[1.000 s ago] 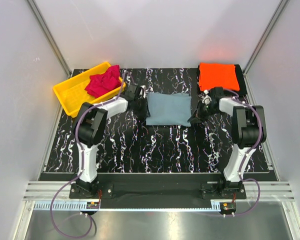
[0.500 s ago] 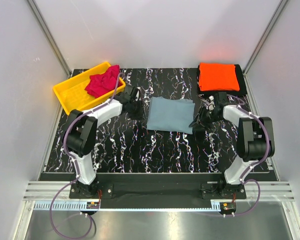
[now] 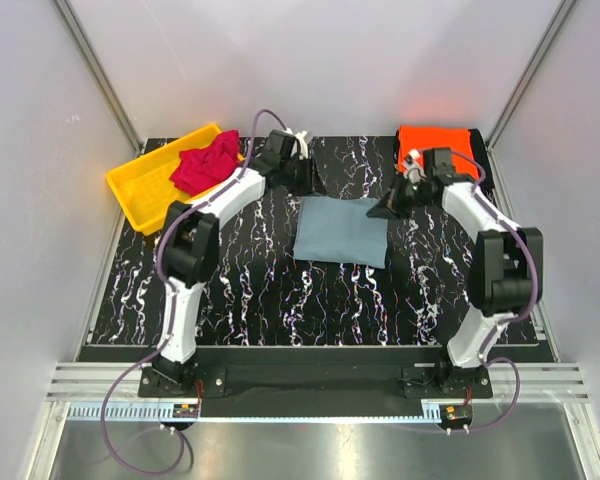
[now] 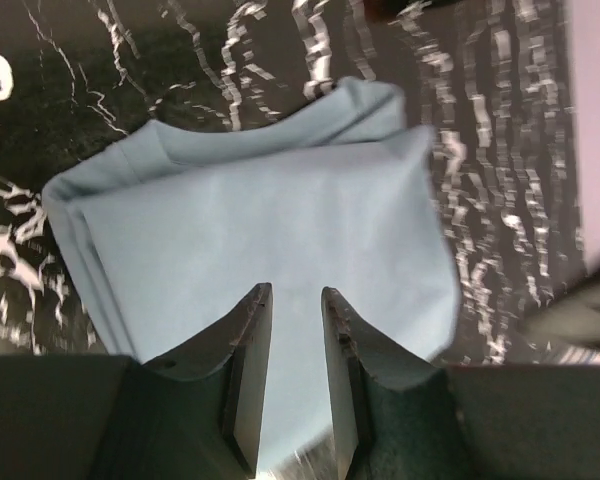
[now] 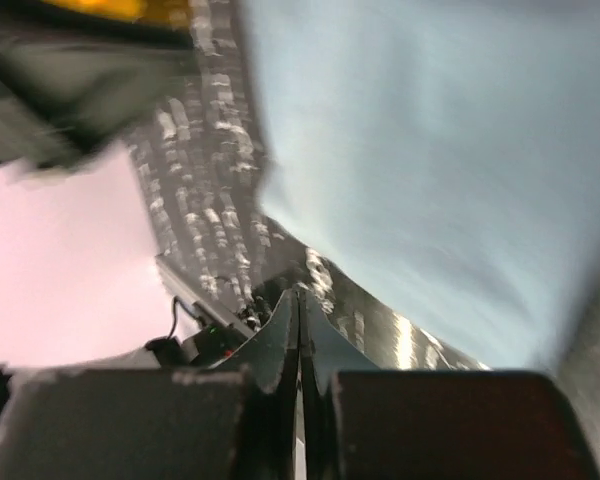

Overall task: Fold and stack the t-shirts
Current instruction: Fold the tshirt

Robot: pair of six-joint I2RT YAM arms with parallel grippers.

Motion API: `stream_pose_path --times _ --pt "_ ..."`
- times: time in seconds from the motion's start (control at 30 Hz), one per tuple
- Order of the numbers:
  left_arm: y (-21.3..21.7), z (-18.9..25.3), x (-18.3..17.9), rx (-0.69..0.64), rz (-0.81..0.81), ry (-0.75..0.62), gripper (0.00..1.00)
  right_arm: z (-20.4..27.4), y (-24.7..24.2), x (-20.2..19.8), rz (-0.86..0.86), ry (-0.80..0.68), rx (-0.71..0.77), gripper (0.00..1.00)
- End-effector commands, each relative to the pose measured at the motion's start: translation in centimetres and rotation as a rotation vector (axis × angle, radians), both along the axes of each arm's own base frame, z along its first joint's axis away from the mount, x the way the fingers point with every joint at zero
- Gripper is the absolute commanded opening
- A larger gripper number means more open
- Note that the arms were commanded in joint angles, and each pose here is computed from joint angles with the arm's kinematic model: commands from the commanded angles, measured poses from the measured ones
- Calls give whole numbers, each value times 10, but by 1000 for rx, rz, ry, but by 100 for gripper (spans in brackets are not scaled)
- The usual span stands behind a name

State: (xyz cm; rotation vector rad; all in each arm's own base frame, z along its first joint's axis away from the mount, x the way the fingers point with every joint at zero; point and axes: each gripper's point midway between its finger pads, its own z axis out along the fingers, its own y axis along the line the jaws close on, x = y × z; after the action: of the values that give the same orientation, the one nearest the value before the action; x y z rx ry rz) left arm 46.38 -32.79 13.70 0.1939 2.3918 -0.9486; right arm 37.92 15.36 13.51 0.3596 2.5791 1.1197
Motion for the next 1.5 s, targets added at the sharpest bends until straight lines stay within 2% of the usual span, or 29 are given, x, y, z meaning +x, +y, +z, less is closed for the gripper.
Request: stream_pose_path --times 0.0,0.17,0.33,0.43,0.57,0.8,0.9,1.13,1.23,1.37,1.47 --pt "1 -22 18 -21 -8 40 31 40 59 17 191 -110 170 0" --pt "31 -52 46 32 76 57 31 -5 98 23 303 -46 234 2" --pt "46 -85 64 37 112 99 31 -73 103 33 326 48 239 5" --pt "49 -92 69 40 119 105 31 -91 102 37 333 60 235 7" --pt "52 -99 71 49 128 112 32 -85 98 42 318 54 234 11" --pt "55 -85 67 40 118 96 32 -25 98 31 319 -34 238 15" --pt "56 -87 64 43 113 102 33 -27 95 18 329 -32 228 15" --pt "63 -108 59 55 111 157 34 -102 73 -15 310 84 135 16" --pt "65 -114 61 68 116 159 34 -120 69 -20 310 118 128 16" --pt "69 -119 63 79 117 170 34 -113 59 -14 275 110 129 16" --pt "70 -114 66 69 109 167 34 -78 59 -8 265 43 137 17"
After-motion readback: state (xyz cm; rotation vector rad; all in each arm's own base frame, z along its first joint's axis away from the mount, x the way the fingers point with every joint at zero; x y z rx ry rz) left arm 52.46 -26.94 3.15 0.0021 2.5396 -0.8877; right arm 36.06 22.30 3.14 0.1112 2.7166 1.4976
